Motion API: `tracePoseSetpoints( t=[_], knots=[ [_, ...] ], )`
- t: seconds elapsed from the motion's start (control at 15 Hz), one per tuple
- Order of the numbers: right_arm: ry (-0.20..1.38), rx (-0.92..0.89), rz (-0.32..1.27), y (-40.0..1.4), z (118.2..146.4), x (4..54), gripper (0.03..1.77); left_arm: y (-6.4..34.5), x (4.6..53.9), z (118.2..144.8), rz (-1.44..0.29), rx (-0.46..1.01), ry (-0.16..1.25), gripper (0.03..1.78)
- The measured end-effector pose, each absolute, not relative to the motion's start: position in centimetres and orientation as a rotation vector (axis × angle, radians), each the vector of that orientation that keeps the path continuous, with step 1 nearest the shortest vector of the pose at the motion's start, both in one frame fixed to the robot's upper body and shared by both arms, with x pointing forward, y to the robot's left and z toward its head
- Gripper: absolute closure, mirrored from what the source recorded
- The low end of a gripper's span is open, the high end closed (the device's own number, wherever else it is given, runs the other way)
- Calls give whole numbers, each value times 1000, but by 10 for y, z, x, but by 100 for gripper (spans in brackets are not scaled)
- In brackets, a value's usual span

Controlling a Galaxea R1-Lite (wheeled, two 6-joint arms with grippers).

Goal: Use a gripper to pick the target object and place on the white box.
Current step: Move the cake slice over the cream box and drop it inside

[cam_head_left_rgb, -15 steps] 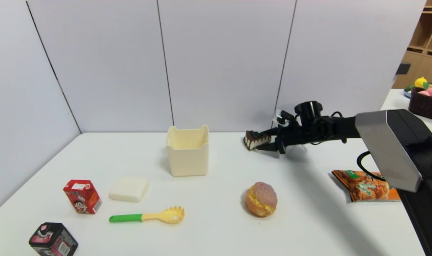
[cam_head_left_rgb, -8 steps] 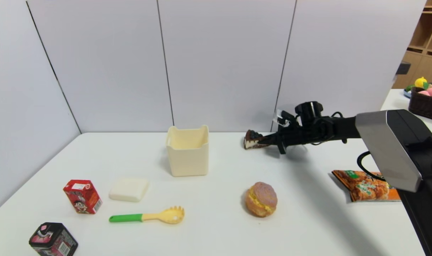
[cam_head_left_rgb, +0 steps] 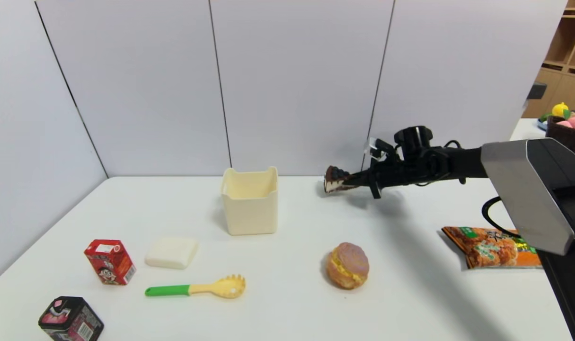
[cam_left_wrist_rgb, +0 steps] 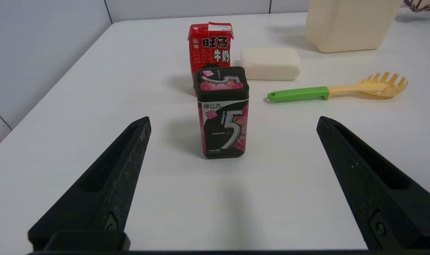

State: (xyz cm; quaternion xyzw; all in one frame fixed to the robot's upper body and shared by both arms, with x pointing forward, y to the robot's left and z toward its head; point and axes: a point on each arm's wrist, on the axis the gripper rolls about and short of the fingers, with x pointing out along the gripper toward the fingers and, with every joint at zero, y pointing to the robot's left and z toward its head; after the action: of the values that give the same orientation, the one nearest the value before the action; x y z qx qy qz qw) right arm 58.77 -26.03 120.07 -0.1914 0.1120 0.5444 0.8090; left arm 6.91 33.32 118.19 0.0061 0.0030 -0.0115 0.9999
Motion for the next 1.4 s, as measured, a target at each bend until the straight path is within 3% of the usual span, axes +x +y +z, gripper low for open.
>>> tracePoseSetpoints(
  t=[0.53, 0.87, 1.13, 1.4],
  knots=[
    [91, -443, 1245, -203, 1289, 548, 171, 333, 69, 1182, -23, 12, 6, 12],
    [50, -402, 1299, -169, 1330, 518, 171, 333, 69, 1182, -23, 12, 6, 12],
    [37, -396, 1353, -138, 1339, 500, 171, 333, 69, 1182, -23, 12, 6, 12],
    [71, -414, 1349, -111, 1328, 494, 171, 333, 69, 1182, -23, 12, 6, 12]
  ],
)
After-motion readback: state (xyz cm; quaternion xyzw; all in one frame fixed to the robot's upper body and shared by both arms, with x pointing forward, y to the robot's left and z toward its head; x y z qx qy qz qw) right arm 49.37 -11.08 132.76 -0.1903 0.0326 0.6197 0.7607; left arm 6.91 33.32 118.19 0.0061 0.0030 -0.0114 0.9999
